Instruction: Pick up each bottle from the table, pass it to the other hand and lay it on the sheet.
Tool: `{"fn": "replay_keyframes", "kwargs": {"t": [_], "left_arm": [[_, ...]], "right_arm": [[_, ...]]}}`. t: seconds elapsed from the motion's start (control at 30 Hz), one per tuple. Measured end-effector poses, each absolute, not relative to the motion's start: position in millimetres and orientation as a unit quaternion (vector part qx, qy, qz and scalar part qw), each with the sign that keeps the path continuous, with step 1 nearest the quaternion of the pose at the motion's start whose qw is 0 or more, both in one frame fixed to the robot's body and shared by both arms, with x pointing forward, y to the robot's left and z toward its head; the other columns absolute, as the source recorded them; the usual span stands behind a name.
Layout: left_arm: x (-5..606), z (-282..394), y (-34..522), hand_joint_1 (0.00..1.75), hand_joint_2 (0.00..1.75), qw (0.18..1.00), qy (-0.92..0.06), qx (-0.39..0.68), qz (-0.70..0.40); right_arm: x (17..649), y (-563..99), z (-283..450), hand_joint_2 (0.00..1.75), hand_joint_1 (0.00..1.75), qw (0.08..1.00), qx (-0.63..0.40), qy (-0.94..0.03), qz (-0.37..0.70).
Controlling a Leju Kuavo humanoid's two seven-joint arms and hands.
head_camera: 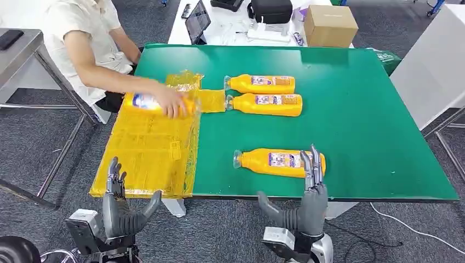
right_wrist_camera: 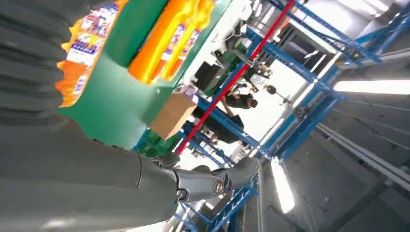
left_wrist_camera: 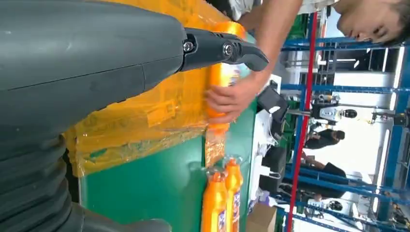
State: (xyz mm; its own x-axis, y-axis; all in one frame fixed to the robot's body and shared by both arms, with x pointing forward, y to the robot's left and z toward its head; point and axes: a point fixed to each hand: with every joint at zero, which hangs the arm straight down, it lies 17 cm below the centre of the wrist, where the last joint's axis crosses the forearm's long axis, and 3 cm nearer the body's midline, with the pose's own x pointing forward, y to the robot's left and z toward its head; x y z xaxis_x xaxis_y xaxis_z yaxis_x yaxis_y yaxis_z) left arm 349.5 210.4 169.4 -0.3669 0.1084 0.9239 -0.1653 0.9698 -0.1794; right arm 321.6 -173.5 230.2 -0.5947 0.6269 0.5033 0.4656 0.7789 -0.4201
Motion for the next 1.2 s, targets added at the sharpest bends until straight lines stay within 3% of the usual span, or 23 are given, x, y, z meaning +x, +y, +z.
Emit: {"fn": "replay_keyframes", "kwargs": {"t": [0.3,0.6,0.9,1.2], "left_arm": [[348,164,228,0.00,1.75,0.563,-0.814,0.039,0.138],[350,163,229,0.00,1.75,0.552,-0.822,0.065,0.126],[389,162,175,0.00,1.75,0.567,-0.816,0.021,0.106],[399,163,140,0.00,1.75,0.575,-0.814,-0.018,0.081]], "right_arm": [[339,-182,204,1.75,0.00,0.354,-0.322,-0.866,0.144],[364,-157,155,1.75,0.00,0.359,-0.334,-0.835,0.252],[379,-196,132,1.75,0.00,0.339,-0.410,-0.783,0.324],[434,-238,113,1.75,0.00,0.378,-0.474,-0.710,0.358]]}}
